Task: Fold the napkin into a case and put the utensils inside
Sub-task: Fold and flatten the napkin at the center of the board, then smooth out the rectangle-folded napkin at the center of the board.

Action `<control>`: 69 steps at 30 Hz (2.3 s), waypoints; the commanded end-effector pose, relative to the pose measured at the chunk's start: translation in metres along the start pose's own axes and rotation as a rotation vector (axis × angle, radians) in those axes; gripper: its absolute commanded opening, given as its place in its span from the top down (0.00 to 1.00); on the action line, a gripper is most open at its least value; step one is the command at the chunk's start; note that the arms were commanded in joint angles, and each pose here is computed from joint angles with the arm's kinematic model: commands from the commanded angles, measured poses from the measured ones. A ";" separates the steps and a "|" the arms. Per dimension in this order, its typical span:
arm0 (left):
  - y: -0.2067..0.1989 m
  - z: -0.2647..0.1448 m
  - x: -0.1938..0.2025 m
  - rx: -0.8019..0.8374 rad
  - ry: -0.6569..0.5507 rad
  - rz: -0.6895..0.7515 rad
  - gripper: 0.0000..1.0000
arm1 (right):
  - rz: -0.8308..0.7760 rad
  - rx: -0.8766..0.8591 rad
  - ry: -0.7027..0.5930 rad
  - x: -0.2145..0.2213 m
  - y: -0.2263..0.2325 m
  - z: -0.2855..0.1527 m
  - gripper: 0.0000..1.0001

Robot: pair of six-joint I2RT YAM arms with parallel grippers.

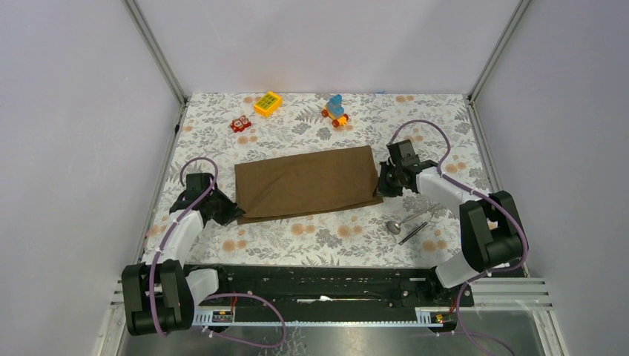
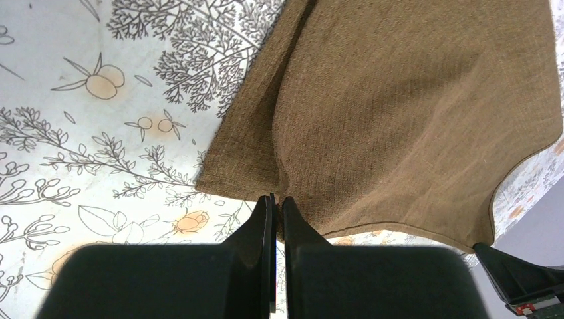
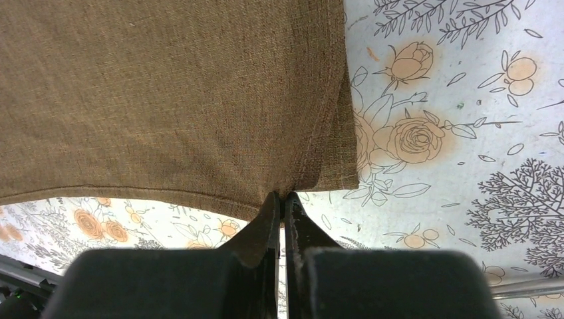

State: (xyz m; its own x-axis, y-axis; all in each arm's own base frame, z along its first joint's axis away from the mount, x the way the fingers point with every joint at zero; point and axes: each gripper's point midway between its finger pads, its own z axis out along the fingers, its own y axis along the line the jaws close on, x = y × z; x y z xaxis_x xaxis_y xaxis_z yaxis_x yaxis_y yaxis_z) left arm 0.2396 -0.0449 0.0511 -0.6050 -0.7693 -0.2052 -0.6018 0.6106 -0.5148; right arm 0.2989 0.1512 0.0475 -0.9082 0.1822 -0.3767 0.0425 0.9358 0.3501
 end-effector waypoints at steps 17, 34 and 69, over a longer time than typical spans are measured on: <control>0.027 0.017 0.012 -0.108 0.030 -0.099 1.00 | -0.003 0.057 0.028 0.008 -0.017 0.021 1.00; 0.032 0.019 0.016 -0.145 0.054 -0.103 0.99 | 0.005 0.070 0.037 0.007 -0.020 0.027 1.00; -0.038 -0.009 -0.014 0.027 -0.049 0.219 0.15 | -0.042 -0.158 0.042 -0.012 0.035 0.005 0.23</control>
State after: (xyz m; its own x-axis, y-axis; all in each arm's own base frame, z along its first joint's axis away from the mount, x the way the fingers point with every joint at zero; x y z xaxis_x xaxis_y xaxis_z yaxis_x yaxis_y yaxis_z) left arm 0.2515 -0.0789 0.0751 -0.7084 -0.6765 -0.2013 -0.4818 0.6720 -0.5624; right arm 0.3082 0.1826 0.0589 -0.9310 0.1210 -0.3444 -0.0605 0.8792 0.4727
